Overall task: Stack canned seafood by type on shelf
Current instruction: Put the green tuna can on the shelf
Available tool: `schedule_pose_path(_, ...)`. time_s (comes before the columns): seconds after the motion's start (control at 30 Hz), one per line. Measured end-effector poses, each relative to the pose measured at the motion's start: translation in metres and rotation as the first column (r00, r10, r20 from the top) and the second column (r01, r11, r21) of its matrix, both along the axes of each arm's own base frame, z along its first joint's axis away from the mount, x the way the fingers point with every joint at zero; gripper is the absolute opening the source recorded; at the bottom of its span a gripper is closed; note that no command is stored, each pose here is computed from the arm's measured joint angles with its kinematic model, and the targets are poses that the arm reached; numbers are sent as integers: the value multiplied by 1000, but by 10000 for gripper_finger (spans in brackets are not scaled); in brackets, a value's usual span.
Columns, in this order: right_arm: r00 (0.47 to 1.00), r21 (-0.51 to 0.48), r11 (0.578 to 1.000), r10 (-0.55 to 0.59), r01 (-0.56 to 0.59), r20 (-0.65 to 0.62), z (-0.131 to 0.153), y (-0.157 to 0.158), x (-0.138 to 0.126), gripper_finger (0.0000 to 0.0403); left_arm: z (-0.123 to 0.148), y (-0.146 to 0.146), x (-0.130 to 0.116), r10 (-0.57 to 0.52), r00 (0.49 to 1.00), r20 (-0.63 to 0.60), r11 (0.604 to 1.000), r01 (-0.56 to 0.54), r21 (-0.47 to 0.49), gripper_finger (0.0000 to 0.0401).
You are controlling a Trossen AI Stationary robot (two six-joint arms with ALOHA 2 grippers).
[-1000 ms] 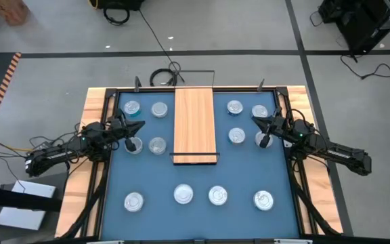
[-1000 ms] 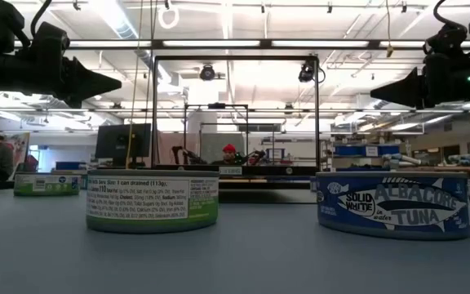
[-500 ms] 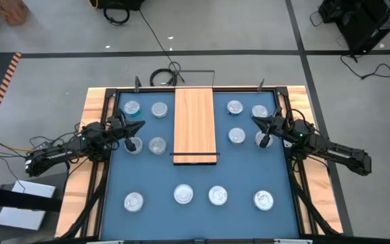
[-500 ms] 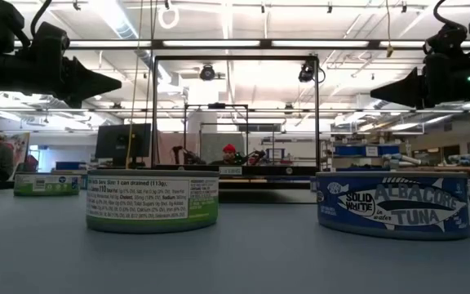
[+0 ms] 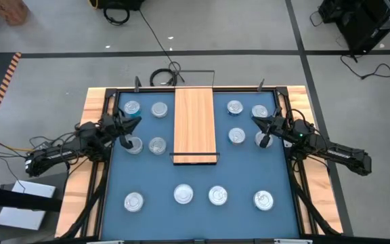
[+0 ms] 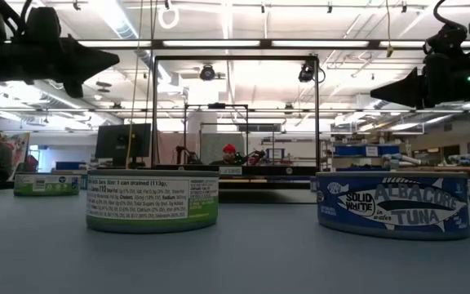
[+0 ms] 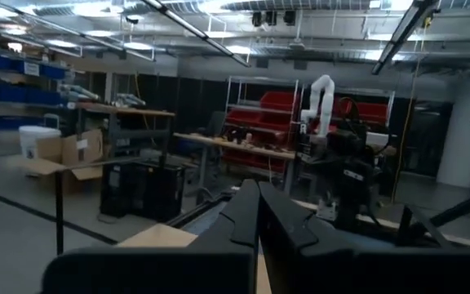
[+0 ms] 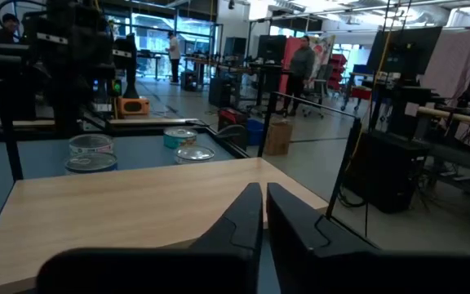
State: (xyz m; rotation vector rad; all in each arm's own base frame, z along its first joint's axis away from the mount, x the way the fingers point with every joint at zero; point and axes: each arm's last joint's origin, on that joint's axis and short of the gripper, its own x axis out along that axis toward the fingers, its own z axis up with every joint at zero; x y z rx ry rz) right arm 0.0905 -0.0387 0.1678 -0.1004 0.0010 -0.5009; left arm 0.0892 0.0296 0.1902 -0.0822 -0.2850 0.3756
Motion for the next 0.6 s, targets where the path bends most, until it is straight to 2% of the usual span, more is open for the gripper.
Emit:
schedule_pose_path(0.13,1000,0,1000,0,0,0,0,0,0,28,-2,-2,2,-70,997,-26,997,71,10,15)
schedule_pose_path(0.23,1000,0,1000,0,0,0,0,0,0,27,-3,-2,4,-84,995,-55,996,86,31,15)
schedule_pose_path(0.37,1000,0,1000,0,0,-1,0,0,0,29,-7,-3,7,-104,981,-163,981,128,145,15)
schedule_pose_path(0.43,1000,0,1000,-1,1,0,0,0,0,31,-4,-3,8,-107,973,-202,979,139,151,15)
schedule_pose_path(0.6,1000,0,1000,0,0,0,0,0,0,31,6,1,9,-1,984,-176,988,28,152,15)
